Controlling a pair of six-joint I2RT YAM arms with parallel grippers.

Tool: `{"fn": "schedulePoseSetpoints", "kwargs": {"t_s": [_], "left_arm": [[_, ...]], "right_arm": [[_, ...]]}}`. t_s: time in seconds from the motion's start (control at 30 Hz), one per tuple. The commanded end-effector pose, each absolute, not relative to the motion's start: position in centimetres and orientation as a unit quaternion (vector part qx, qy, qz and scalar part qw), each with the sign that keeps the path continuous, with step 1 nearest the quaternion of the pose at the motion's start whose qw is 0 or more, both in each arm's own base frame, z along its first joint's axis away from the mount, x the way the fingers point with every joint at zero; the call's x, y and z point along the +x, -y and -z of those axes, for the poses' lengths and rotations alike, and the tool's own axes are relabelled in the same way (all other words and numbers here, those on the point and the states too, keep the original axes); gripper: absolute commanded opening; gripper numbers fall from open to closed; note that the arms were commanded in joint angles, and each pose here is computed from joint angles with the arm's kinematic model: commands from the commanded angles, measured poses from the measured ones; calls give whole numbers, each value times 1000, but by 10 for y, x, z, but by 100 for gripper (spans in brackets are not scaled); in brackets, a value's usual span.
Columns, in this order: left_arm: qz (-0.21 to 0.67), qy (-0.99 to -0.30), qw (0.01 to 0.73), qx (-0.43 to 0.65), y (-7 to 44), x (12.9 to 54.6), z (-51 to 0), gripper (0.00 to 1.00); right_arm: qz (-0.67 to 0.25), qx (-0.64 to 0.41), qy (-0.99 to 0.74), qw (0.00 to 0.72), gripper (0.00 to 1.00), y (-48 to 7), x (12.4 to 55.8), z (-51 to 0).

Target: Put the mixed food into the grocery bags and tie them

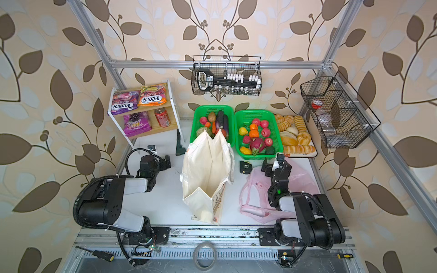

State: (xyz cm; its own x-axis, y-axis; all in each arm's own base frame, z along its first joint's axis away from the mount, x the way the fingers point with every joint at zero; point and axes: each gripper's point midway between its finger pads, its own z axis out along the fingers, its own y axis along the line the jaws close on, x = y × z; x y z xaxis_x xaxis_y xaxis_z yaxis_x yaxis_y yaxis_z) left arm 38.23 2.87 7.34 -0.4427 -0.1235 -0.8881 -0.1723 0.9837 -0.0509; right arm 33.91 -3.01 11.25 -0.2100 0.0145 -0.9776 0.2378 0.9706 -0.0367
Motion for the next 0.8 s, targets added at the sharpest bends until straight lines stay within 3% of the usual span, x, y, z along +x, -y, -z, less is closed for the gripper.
{"fn": "schedulePoseSetpoints", "kwargs": {"t_s": [0.0, 0.77], "left_arm": [[-22, -846, 526, -84, -28, 383, -76, 99], [-23, -846, 526, -85, -29, 384, -76, 99]], "right_arm": [[97, 81, -764, 633, 100, 31, 344, -121], [78, 78, -768, 631, 100, 32, 346, -119]]}}
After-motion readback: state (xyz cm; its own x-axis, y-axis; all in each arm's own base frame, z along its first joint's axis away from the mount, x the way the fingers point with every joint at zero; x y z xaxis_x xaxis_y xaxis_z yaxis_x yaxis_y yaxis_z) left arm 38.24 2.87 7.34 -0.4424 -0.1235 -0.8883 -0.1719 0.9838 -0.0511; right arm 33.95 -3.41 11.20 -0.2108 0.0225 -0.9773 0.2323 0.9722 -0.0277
